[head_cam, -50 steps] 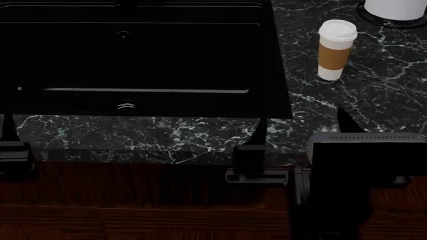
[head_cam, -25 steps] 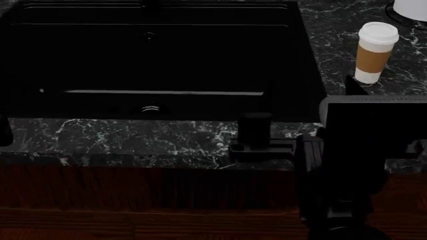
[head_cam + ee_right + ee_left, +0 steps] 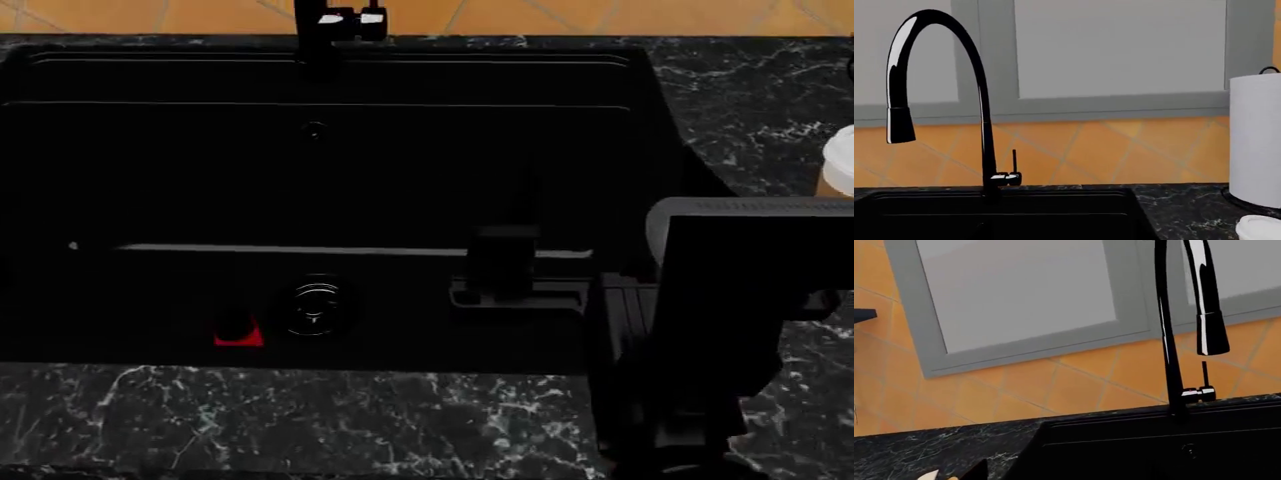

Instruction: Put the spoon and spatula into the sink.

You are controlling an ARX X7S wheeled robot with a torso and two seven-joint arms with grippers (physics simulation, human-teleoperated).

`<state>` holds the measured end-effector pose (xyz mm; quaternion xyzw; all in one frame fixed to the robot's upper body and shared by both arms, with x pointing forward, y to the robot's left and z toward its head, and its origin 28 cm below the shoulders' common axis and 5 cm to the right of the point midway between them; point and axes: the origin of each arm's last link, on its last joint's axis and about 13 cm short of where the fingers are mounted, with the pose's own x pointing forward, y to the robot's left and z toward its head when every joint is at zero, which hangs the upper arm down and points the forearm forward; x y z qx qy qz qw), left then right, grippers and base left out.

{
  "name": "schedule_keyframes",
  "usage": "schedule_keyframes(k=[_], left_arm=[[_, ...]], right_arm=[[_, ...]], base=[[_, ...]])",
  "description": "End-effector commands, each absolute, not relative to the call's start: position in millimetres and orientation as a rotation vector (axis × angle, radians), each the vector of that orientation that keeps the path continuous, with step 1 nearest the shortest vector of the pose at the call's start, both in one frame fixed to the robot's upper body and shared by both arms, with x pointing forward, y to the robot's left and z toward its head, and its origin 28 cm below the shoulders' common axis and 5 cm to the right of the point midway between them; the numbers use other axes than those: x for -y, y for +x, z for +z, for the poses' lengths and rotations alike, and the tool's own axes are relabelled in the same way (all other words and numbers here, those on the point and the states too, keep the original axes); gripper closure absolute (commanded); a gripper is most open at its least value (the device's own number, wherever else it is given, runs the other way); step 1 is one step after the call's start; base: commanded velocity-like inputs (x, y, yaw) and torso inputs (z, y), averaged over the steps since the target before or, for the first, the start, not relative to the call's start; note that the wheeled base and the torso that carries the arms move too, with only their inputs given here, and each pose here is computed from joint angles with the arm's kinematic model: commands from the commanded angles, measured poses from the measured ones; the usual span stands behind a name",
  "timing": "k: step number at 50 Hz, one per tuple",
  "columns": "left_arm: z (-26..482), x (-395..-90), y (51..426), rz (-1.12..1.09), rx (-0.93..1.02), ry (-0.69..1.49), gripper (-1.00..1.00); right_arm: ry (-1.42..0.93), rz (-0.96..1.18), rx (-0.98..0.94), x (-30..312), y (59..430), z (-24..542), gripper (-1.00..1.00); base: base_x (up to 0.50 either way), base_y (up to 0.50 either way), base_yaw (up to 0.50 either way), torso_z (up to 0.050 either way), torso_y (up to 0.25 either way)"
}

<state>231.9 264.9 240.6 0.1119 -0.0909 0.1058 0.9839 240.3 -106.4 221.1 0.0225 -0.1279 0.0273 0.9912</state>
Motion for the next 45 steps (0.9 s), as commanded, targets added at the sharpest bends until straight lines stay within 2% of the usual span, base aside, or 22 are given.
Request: schedule_keyframes(k=[1,9,28,37,45], left_arm=[[240.6,-262.3,232.3,0.201,0.179,0.226,-1.0],[241.7,-260.6,231.6,0.194,0.178,0.228,-1.0],[237.6,-259.1,228.9,0.205,0.154,0.22,-1.0],[236.9,-259.6,227.9,0.211,0.152,0.223,-1.0],[237.1,-258.2,228.3,0.207,0.15,0.219,-1.0]], right_arm=[[0.061,0.066,0.259,106.2,238.6,219.4,-1.0],[0.072,0.075,0.249,105.2,239.9,216.8,-1.0],[0.106,0.066,0.233,108.0,237.7,212.3,-1.0],[0.101,0.06,0.233,108.4,236.7,211.5,-1.0],[0.107,0.069,0.237,110.2,235.6,210.6,-1.0]], base=[[0.5,0.0,0.0,0.0,0.0],[0.5,0.03,0.0,0.0,0.0],[0.4,0.32,0.0,0.0,0.001],[0.02,0.01,0.0,0.0,0.0],[0.0,0.3,0.0,0.0,0.0]])
